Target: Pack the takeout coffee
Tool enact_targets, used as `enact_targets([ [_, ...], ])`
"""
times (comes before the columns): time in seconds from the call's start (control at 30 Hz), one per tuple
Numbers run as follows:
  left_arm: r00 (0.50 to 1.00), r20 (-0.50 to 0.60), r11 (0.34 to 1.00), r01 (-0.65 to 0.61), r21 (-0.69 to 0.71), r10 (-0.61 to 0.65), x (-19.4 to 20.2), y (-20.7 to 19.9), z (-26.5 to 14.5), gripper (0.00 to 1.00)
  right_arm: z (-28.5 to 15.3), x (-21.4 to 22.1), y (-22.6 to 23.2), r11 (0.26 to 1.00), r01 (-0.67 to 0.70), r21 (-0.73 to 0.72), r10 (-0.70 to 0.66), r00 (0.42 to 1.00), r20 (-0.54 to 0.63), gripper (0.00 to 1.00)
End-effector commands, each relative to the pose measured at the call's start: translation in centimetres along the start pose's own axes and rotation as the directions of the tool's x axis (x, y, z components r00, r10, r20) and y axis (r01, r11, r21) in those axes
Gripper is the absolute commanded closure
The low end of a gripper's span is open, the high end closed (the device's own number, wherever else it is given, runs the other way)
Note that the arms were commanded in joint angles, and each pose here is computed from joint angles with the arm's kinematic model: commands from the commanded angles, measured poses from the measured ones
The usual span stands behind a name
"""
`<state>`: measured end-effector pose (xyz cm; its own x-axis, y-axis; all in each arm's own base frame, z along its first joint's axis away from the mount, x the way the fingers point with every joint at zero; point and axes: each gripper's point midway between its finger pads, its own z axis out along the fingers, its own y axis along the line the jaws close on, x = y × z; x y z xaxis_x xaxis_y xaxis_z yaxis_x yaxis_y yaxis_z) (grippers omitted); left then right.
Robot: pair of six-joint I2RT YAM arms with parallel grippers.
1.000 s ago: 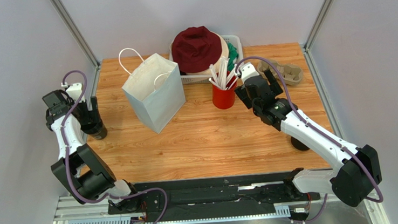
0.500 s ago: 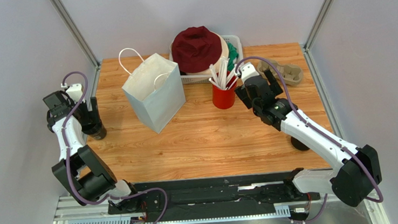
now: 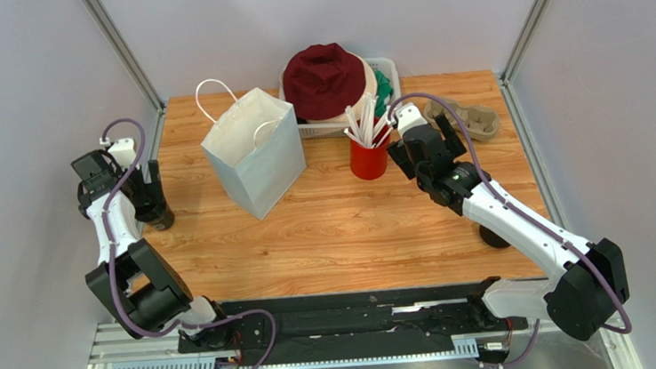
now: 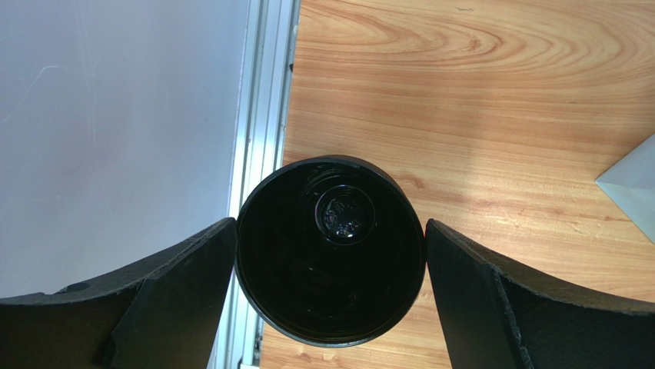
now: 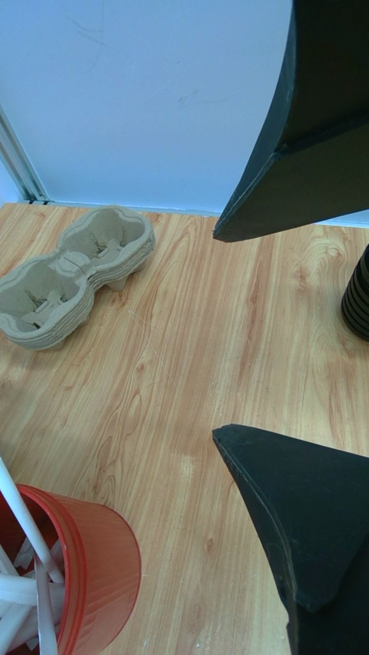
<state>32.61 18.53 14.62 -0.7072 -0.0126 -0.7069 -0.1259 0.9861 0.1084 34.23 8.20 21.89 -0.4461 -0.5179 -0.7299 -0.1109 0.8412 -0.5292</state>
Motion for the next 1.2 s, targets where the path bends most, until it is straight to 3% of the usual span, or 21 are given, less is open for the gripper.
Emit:
enact_targets([
  [0.0,0.998,0.063,1.0,0.018,-0.007,-0.018,-1.1,0.0,-1.0,0.01,0.0,-1.2,-0.5,0.999,-0.04,0.015,0.039,0.998,0.042,0.04],
  [0.33,0.993,0.112,0.999,0.02,0.035,-0.024,-2.4,-1.0,-2.3,0.01,0.0,-1.1,-0.5,0.999,-0.038,0.013,0.037,0.998,0.041,0.04],
  [1.17,0.998,0.018,0.998,0.057,-0.006,-0.057,0.0,0.7,-0.5,0.01,0.1,-1.1,-0.4,0.999,-0.036,0.011,0.035,0.999,0.039,0.04],
])
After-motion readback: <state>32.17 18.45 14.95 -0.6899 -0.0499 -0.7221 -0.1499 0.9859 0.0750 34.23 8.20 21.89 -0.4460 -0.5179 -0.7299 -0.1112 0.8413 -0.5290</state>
